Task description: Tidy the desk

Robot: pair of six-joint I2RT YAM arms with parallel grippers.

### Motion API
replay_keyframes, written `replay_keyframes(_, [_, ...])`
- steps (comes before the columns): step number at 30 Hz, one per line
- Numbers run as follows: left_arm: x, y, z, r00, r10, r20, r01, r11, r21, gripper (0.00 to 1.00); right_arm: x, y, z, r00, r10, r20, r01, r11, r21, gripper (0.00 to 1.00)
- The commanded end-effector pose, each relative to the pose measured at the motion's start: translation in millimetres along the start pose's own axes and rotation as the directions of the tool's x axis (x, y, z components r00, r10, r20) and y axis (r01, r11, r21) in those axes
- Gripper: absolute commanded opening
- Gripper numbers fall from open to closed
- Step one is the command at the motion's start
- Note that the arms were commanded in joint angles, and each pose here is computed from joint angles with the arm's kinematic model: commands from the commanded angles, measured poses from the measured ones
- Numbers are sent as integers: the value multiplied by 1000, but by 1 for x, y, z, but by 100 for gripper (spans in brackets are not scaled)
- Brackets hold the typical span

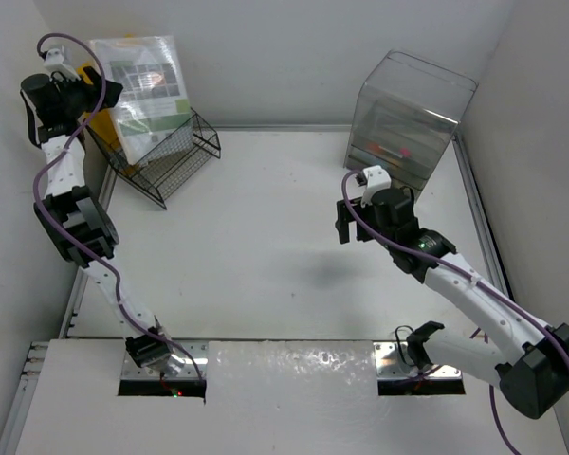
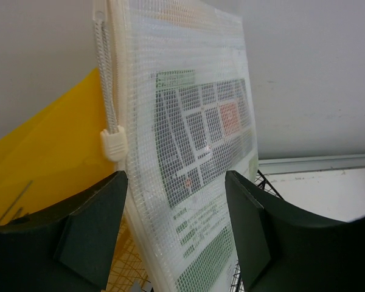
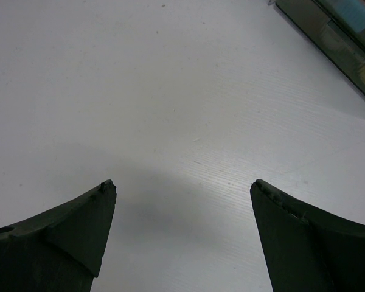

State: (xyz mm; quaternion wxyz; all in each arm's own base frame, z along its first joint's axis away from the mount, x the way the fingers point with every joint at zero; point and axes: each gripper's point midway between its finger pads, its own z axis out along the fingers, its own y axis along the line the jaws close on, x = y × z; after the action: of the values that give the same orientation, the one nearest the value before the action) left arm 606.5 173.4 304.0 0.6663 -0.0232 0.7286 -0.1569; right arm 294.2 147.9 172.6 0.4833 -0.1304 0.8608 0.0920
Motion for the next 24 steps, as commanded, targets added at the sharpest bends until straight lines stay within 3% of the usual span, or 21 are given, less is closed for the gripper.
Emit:
replay_keyframes(1, [-27, -6, -14, 999, 5, 40, -4, 1000, -5, 64, -11, 2, -2, 998, -12, 59, 13, 1000, -11, 89])
replay_keyframes(3, [-25, -4, -14, 1000, -20, 25, 20, 1000, -11, 64, -9, 1, -2, 999, -20, 51, 20, 1000, -5, 89])
replay_keyframes(10, [-35, -5, -27, 997, 67, 49, -65, 996, -59, 65, -7, -2, -1, 998, -37, 44, 37, 999, 6, 90])
replay_keyframes(15, [-17, 23, -9, 1000, -1, 30, 6, 987, -161, 65, -9, 0, -1, 999, -37, 35, 38, 999, -6, 90])
replay_keyframes(17, [-2, 21, 2, 999, -44, -8, 43, 993, -108, 65, -11, 0, -4, 999, -39, 28, 40, 999, -5, 90])
replay_keyframes(24, [3, -21, 30, 999, 49, 6, -49, 999, 11, 62, -19, -9, -16, 997, -28, 68, 25, 999, 36, 90])
